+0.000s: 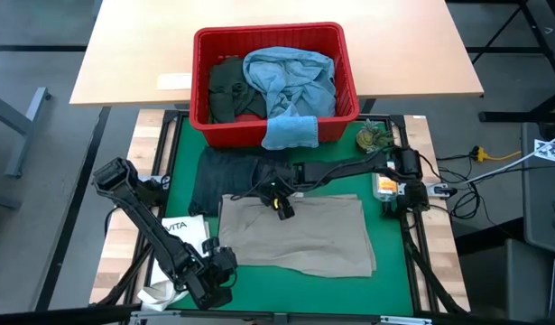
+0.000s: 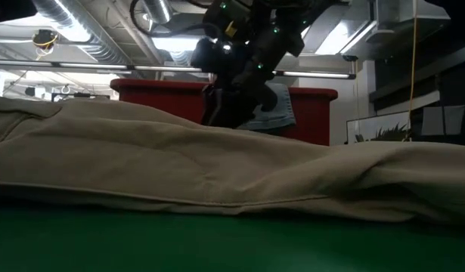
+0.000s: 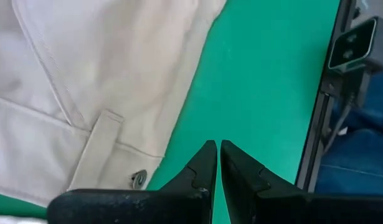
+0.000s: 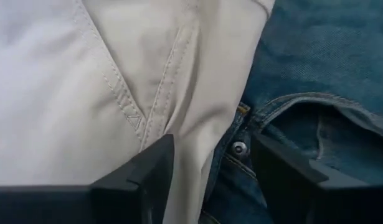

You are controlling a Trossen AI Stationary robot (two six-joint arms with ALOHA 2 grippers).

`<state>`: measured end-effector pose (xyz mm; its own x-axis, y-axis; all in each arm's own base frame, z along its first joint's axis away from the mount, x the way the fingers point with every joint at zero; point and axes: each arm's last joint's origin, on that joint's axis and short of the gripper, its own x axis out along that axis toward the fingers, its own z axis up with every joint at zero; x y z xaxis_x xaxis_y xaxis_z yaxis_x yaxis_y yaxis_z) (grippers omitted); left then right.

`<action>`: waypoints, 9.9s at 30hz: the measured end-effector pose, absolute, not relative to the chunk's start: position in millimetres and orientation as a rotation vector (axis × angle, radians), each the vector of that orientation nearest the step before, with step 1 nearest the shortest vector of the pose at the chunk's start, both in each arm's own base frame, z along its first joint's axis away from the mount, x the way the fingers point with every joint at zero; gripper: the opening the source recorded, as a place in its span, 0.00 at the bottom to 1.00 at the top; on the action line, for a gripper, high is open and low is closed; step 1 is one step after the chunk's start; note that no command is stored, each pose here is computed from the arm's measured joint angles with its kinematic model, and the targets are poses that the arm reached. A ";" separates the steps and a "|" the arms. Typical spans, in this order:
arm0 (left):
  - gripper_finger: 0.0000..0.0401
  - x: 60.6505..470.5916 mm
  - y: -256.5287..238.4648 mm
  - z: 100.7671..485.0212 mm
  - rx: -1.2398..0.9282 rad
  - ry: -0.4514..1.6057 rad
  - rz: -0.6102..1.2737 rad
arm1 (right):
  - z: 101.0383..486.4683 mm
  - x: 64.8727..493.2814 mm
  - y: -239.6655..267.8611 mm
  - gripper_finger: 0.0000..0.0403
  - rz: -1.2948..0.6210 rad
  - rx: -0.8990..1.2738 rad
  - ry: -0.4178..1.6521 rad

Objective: Fold Laundry from Bin
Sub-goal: Fold the brown shorts

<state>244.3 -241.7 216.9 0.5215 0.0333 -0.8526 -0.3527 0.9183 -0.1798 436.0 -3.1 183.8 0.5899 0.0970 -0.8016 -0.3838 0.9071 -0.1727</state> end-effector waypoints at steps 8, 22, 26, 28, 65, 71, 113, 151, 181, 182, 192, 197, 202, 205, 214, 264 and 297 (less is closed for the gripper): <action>0.05 246.5 -239.3 217.3 -0.343 0.970 0.262 | 216.3 424.0 -4.9 0.55 0.235 -0.459 0.880; 0.05 246.5 -251.2 187.8 -0.339 1.057 0.286 | 208.4 375.0 51.3 0.55 0.221 -0.645 1.340; 0.05 249.2 -252.3 176.4 -0.315 1.071 0.309 | 208.0 358.7 73.9 0.55 0.093 -0.736 1.443; 0.05 251.2 -251.8 171.4 -0.306 1.078 0.322 | 208.1 350.6 86.2 0.55 0.051 -0.737 1.473; 0.05 337.6 -178.4 208.8 -0.094 0.952 0.376 | 135.3 268.0 184.4 0.55 0.195 -0.591 1.499; 0.05 358.5 -135.1 207.8 -0.074 0.973 0.432 | 135.1 268.3 184.0 0.55 0.194 -0.591 1.499; 0.04 368.4 -61.0 219.2 -0.009 1.273 0.611 | 170.7 263.8 178.4 0.55 0.105 -0.603 1.473; 0.05 330.0 -174.1 202.3 -0.130 1.253 0.413 | 130.2 211.8 101.8 0.55 -0.205 -0.560 1.752; 0.05 306.2 -204.4 154.4 -0.027 1.392 0.610 | 130.8 200.6 139.9 0.55 0.202 -0.360 1.849; 0.05 304.4 -202.6 154.8 -0.012 1.408 0.622 | 132.3 201.7 142.5 0.55 0.210 -0.363 1.839; 0.04 299.3 -208.5 175.8 -0.041 1.432 0.584 | 173.7 234.7 171.7 0.55 0.376 -0.423 1.634; 0.04 304.0 -222.4 204.4 -0.060 1.325 0.524 | 207.3 244.2 180.1 0.55 0.369 -0.502 1.583; 0.04 304.9 -234.0 220.2 -0.080 1.279 0.481 | 231.3 242.0 197.5 0.55 0.410 -0.568 1.513; 0.04 304.5 -238.9 222.9 -0.088 1.259 0.462 | 237.3 234.1 213.1 0.55 0.463 -0.590 1.469; 0.05 313.0 -246.7 223.6 -0.162 1.186 0.396 | 241.3 203.3 275.3 0.55 0.707 -0.579 1.199; 0.46 327.3 -258.6 227.7 -0.263 1.064 0.280 | 145.1 127.9 295.5 0.55 0.748 -0.531 1.041; 0.38 372.5 -272.9 262.0 -0.166 0.543 0.030 | 171.3 182.7 291.9 0.06 0.671 -0.533 1.051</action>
